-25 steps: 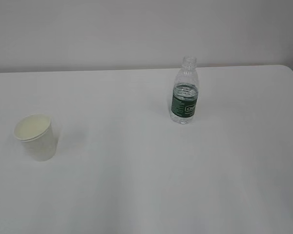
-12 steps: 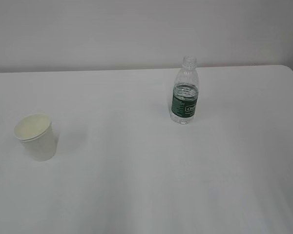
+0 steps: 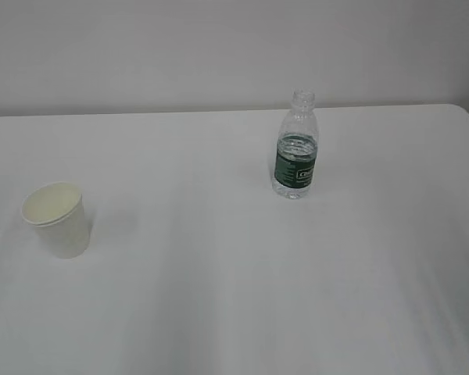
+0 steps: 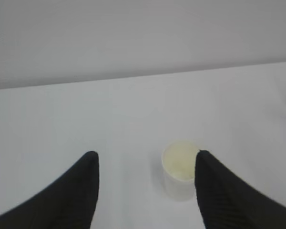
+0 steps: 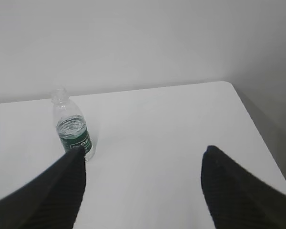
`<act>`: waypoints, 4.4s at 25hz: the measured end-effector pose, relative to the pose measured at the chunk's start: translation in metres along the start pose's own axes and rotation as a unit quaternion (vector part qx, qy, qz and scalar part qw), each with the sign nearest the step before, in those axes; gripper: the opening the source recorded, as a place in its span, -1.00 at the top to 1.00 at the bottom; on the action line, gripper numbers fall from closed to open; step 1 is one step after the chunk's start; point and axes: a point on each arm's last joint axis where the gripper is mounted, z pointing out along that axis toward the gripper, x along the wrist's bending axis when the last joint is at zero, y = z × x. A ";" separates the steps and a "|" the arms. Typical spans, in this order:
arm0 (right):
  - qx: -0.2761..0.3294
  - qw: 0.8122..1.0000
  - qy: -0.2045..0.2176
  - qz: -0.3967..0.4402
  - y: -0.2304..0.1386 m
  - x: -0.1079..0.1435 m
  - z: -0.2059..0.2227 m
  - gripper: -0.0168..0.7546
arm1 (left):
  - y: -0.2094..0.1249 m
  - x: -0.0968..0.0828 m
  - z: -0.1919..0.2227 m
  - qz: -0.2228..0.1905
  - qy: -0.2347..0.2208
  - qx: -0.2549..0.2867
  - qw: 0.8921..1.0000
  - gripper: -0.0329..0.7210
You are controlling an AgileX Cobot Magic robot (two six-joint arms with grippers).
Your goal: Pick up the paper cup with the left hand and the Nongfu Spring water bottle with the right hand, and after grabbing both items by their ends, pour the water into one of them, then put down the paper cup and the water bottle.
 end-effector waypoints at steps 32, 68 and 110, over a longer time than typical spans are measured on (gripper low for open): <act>0.004 0.999 0.048 -0.025 0.012 0.014 0.077 -0.53 | 0.001 -0.023 0.089 0.013 -0.056 0.025 0.998 -0.23; -0.099 0.987 0.121 -0.040 -0.061 0.034 0.167 -0.53 | -0.079 -0.020 0.119 -0.030 -0.059 -0.148 0.987 -0.11; 0.003 0.984 0.159 -0.082 -0.161 0.046 0.277 -0.70 | -0.172 -0.021 0.151 -0.007 -0.058 0.042 0.997 -0.36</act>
